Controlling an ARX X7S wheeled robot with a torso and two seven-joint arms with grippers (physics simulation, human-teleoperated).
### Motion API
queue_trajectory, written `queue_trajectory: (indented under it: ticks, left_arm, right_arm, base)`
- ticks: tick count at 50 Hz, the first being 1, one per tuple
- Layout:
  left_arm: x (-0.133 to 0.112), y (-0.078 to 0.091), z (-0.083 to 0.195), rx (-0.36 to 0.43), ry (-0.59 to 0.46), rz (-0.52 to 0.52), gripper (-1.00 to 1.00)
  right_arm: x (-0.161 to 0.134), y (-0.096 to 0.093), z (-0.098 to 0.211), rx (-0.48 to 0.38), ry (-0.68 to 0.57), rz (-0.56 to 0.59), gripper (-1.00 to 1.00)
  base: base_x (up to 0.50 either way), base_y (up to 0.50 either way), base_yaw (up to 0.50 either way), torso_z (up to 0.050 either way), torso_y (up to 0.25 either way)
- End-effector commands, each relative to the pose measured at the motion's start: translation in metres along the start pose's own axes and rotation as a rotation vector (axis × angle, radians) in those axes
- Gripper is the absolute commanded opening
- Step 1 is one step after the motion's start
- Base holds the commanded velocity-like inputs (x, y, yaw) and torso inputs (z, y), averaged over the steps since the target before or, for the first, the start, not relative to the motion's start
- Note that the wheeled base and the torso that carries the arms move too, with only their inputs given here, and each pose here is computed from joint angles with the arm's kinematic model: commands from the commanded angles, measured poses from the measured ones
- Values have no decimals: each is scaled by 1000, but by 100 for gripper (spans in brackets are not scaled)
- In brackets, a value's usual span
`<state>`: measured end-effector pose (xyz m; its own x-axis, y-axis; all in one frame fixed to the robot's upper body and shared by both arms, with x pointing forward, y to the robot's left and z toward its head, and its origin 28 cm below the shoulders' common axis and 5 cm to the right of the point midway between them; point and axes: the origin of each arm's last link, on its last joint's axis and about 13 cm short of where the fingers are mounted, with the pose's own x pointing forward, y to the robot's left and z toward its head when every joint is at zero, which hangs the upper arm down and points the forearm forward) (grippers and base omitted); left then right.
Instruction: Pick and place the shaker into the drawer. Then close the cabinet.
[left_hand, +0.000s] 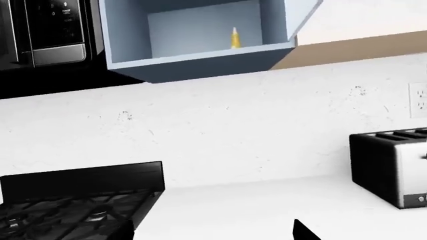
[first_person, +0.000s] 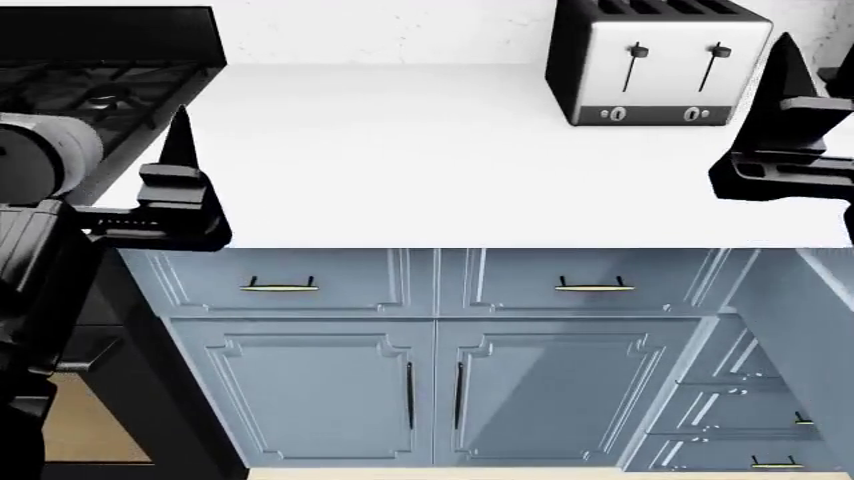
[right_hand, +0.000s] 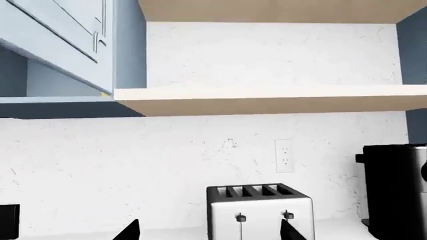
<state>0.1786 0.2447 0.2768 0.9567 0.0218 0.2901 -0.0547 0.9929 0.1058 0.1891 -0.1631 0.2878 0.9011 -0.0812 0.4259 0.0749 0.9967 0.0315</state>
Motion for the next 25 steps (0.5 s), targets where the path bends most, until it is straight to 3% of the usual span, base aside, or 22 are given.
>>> queue_trajectory:
  ticks: [1,8,25]
  left_arm:
    - [-3,4,25,83,-83,8,100]
    - [-2,6,23,95,-83,25,100]
    - [-2,9,21,98,-78,44,100]
  right_arm:
    - [-1,0,21,-23,-56,8,100]
    - [2,0,18,-37,-49,12,100]
    - [2,1,16,-37,-42,15,100]
  base:
    - [0,0,0,0,0]
    - [0,105,0,0,0]
    - [0,487,0,0,0]
